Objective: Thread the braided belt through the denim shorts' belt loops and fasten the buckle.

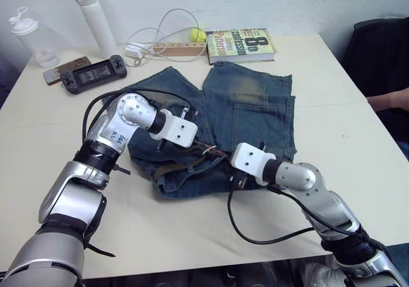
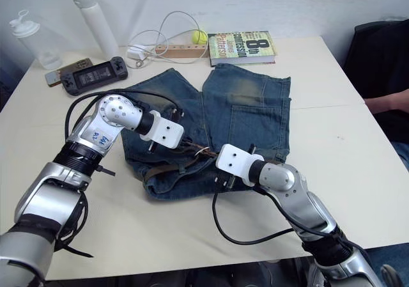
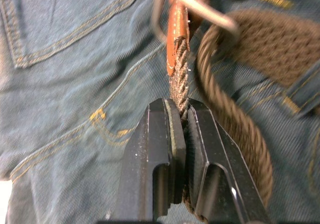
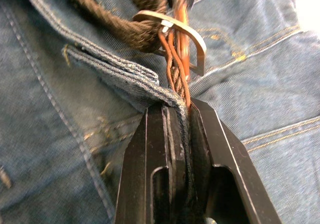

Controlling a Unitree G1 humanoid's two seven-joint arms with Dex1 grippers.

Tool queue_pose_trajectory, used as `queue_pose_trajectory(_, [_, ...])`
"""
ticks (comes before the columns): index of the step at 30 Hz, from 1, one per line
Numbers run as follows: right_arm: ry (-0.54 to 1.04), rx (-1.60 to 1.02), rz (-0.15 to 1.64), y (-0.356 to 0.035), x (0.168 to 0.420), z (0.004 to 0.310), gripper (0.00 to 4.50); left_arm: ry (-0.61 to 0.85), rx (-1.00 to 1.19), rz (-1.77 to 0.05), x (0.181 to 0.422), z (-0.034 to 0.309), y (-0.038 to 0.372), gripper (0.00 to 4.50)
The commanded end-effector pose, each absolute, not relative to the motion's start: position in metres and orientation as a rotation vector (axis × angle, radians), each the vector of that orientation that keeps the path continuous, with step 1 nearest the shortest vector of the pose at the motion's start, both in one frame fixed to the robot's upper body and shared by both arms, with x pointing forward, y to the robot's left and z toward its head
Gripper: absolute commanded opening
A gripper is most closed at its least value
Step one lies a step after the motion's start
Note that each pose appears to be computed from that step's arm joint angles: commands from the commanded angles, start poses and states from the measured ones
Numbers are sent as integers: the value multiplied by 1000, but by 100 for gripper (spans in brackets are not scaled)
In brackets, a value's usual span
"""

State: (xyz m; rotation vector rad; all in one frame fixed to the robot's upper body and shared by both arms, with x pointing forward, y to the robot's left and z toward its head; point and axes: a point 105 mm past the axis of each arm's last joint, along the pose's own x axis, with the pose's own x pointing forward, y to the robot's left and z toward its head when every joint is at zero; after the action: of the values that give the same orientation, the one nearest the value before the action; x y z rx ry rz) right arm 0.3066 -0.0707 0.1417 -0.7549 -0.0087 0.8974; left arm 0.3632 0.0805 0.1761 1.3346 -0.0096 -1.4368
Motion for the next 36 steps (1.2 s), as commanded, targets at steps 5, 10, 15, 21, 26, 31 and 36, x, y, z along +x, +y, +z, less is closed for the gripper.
queue_pose_trajectory(5, [-84,-752,889,-61,301,157,5,15,1149,-1460,352,181,56,0])
queue_pose_trajectory(10, [-71,-751,892,-61,299,155,5,108,902,-1500,332,180,34,0])
queue_pose_trajectory(15, [-81,-759,940,-54,293,157,5,127,895,-1493,328,177,23,0])
queue_pose_trajectory(21, [-54,-647,980,-55,286,159,140,167,958,-1509,327,166,25,0])
queue_pose_trajectory(26, [-24,-608,997,-72,286,171,370,193,978,-1517,326,161,29,0])
queue_pose_trajectory(31, [52,-539,1134,-81,275,193,445,180,1026,-1521,327,159,25,0])
queue_pose_trajectory(36, [88,-578,1108,-106,278,212,445,184,1028,-1522,326,157,29,0])
